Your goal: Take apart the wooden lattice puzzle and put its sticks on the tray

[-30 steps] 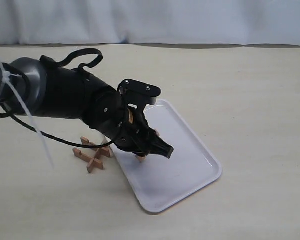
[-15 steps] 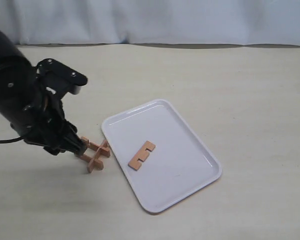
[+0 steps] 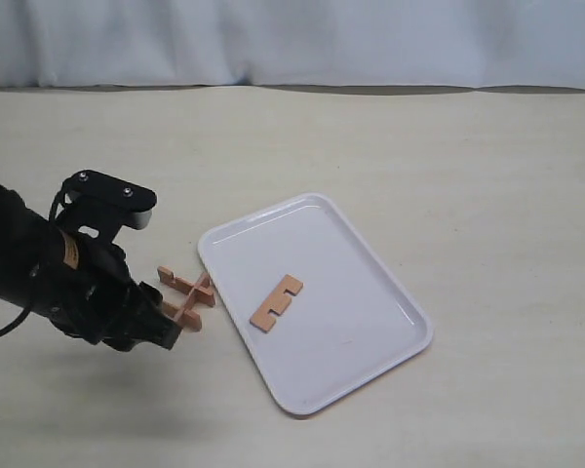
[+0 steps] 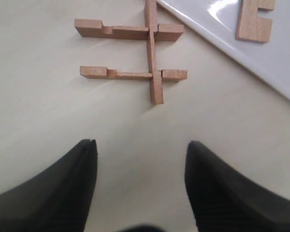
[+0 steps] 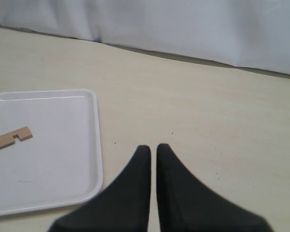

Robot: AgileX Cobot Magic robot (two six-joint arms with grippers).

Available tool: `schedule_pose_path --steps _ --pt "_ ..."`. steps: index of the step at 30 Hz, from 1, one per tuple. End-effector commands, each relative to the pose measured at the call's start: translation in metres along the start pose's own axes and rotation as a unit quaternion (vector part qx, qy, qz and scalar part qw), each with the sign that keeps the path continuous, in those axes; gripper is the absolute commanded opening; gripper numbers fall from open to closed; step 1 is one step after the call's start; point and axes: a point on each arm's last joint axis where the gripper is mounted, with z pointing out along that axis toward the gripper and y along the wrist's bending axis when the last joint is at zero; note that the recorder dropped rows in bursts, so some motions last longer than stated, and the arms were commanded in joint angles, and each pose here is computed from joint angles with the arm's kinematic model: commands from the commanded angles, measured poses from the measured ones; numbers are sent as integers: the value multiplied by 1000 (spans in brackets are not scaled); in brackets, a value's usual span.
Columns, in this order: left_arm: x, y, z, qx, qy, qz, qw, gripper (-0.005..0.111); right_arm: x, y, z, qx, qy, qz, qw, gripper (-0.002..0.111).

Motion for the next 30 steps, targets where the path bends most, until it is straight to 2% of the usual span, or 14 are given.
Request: schedule_pose_path --steps 1,9,22,27,30 --pt "-2 -1 14 8 -13 -17 1000 52 0 0 0 -1 -1 -3 1000 4" --pt "0 1 50 0 17 -21 1000 52 0 0 0 -1 -1 -3 1000 4" --pt "-10 0 51 5 -36 -31 999 52 0 0 0 -1 -1 -3 1000 4" --pt "-11 0 51 6 -41 -36 998 40 0 0 0 -1 -1 -3 1000 4" --pt "-11 0 51 7 -45 -36 998 38 0 0 0 -1 -1 -3 1000 4"
